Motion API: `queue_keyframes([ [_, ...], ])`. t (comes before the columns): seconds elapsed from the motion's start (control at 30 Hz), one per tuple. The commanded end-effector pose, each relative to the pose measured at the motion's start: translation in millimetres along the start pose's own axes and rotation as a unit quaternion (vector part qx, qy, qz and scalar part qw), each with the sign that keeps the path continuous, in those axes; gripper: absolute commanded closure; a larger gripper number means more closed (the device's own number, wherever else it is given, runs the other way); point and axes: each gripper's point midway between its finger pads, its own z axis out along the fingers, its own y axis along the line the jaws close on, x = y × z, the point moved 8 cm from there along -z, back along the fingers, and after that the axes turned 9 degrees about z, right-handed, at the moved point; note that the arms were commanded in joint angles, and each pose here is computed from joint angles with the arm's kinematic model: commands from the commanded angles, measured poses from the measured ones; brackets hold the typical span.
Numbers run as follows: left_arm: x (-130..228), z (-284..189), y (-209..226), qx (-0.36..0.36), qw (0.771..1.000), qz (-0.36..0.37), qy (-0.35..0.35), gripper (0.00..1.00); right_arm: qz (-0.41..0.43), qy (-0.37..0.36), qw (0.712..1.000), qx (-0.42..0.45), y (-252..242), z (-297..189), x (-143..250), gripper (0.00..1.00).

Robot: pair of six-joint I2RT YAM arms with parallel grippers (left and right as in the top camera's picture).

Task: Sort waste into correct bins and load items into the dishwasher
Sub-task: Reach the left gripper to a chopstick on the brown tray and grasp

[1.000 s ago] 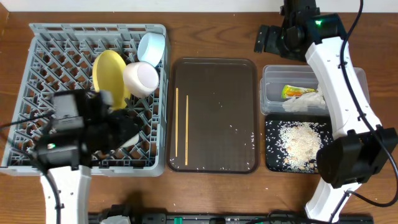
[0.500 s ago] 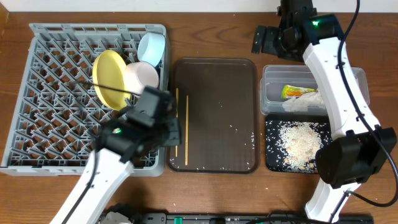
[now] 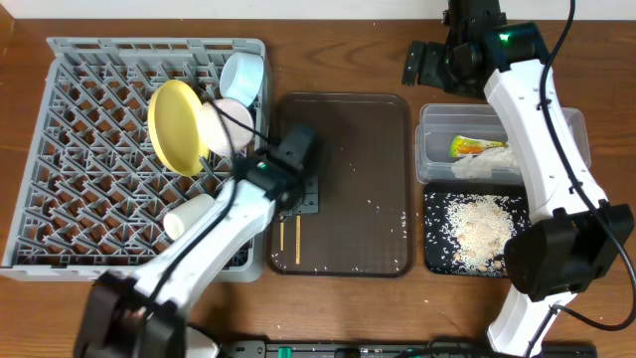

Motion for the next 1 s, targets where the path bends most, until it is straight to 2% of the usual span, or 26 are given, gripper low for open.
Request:
queue_keyframes([
  [0.0, 2.4, 24.8, 1.7, -0.025, 0.999, -0.009, 0.031, 0.64, -0.006, 0.0, 1.0, 0.007, -2.2, 1.9, -0.3, 0.01],
  [0.27, 2.8, 62.5, 0.8, -0.039, 0.997, -0.008, 0.064, 0.64, -0.006, 0.0, 1.0, 0.006, -1.9, 1.9, -0.1, 0.01],
  [0.77, 9.3, 87.7, 7.4, -0.075, 0.993, -0.012, 0.087, 0.65, -0.006, 0.0, 1.0, 0.006, -1.9, 1.9, -0.1, 0.01],
  [0.97, 21.1, 97.6, 8.8, -0.077, 0.991, -0.023, 0.104, 0.78, -0.006, 0.0, 1.0, 0.006, -1.8, 1.9, 0.0, 0.01],
])
